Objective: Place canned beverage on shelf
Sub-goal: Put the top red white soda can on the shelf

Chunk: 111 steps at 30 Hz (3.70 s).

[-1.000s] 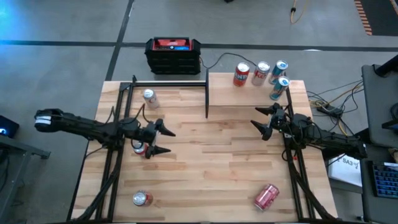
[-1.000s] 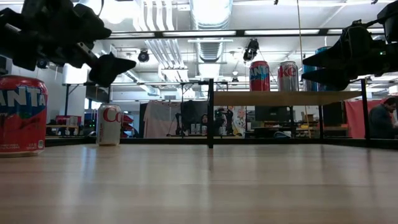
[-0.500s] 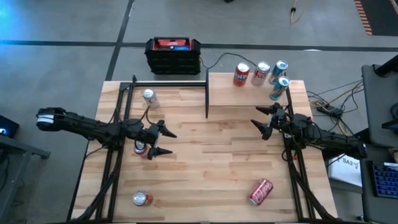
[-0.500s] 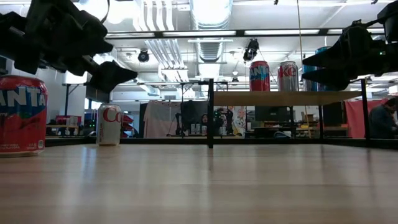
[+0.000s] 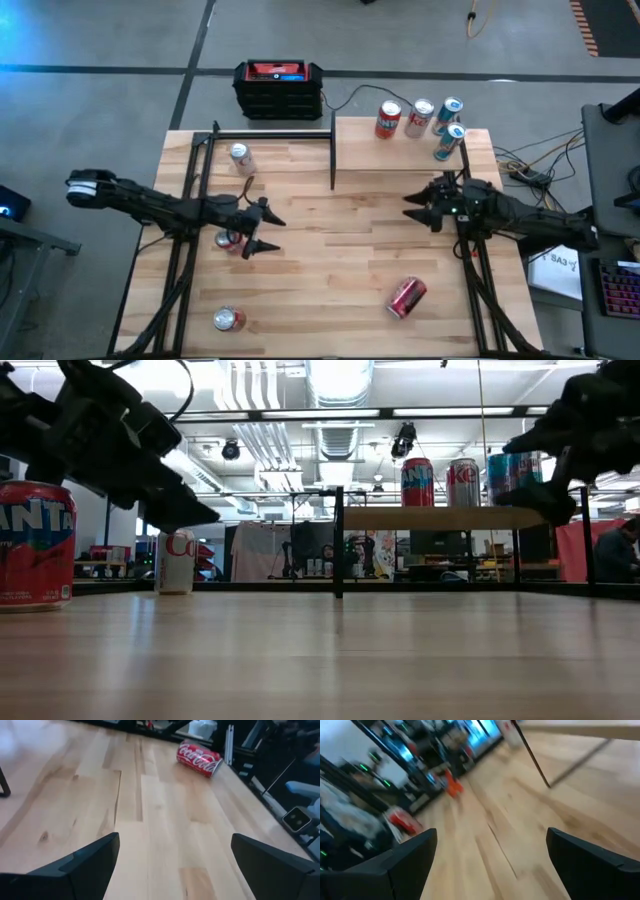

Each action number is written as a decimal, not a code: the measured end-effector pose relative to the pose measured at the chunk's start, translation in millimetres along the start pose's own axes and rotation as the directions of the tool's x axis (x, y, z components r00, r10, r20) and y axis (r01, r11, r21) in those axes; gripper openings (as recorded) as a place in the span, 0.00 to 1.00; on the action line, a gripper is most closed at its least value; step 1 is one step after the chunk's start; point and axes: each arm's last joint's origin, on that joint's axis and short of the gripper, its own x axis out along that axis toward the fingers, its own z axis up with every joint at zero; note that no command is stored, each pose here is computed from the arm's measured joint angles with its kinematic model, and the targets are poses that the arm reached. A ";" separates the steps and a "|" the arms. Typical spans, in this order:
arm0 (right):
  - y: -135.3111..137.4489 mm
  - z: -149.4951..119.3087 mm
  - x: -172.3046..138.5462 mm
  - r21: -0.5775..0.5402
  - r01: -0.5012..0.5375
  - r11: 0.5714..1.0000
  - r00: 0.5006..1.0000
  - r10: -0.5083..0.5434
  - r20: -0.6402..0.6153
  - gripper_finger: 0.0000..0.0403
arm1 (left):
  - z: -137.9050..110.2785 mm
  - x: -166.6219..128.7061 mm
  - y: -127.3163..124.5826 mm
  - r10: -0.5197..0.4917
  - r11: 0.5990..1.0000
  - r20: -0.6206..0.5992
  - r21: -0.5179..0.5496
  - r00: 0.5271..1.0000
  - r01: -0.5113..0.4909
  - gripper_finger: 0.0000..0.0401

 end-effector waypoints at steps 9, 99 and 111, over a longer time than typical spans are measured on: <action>29.5 44.0 9.1 -0.053 0.227 0.972 0.905 -0.231 -0.357 0.89 | -5.3 5.2 6.2 0.030 0.999 -0.024 -0.012 0.999 -0.030 0.92; 141.5 -50.8 269.1 -0.593 -0.438 0.676 0.405 -0.440 -0.801 0.89 | 0.2 -59.0 -9.1 -0.010 0.998 0.314 0.056 0.949 -0.008 0.92; 130.3 -60.6 277.4 -0.565 -0.373 0.736 0.374 -0.438 -0.818 0.89 | -2.8 -55.5 -7.7 -0.001 0.999 0.279 0.047 0.960 -0.013 0.92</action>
